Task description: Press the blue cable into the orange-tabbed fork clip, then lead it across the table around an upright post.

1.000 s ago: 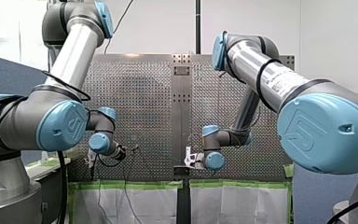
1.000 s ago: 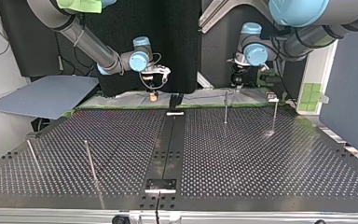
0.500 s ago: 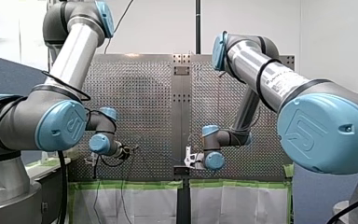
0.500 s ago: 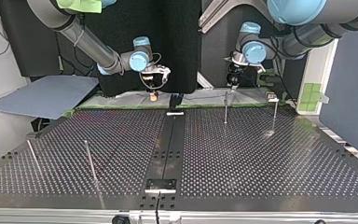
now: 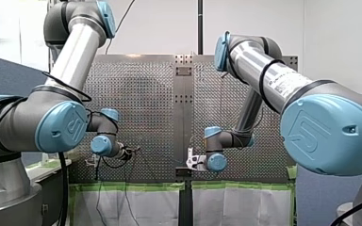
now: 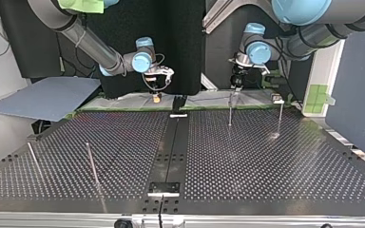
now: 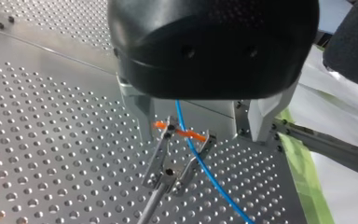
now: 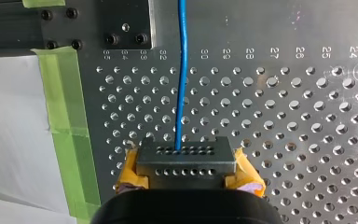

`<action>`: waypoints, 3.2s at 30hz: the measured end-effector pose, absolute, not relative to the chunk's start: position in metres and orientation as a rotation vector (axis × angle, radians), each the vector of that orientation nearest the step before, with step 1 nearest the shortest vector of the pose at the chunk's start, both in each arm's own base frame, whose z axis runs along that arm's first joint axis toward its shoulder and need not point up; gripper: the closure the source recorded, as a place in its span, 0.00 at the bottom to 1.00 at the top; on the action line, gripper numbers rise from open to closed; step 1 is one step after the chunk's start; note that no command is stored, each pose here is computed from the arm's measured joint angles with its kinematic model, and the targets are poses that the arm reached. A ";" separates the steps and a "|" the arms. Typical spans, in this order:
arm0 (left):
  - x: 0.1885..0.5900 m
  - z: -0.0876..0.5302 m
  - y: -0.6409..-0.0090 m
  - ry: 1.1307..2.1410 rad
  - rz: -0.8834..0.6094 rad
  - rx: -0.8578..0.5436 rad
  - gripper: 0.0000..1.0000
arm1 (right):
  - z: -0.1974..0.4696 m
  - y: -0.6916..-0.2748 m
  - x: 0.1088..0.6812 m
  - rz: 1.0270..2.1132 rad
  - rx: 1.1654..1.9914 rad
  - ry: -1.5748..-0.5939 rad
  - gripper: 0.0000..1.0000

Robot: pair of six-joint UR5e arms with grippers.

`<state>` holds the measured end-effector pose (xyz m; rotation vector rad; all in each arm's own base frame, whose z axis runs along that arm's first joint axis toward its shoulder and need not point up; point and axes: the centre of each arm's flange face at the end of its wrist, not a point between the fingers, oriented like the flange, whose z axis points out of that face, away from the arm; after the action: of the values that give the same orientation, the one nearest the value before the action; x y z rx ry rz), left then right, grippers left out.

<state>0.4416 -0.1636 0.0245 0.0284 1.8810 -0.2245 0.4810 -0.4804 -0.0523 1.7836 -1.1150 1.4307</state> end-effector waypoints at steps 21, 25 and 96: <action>0.440 0.026 -0.179 1.863 -0.316 0.025 0.00 | -0.054 -0.477 0.481 1.414 1.805 -1.111 1.00; 0.438 0.027 -0.186 1.855 -0.337 0.056 0.00 | -0.055 -0.477 0.481 1.407 1.810 -1.111 1.00; 0.493 0.023 -0.269 1.769 0.119 -0.011 0.00 | -0.056 -0.478 0.479 1.403 1.804 -1.113 1.00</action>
<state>0.4930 -0.2693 0.0227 -0.0110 1.7690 0.1191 0.4788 -0.4784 -0.0561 1.8037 -1.1132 1.4033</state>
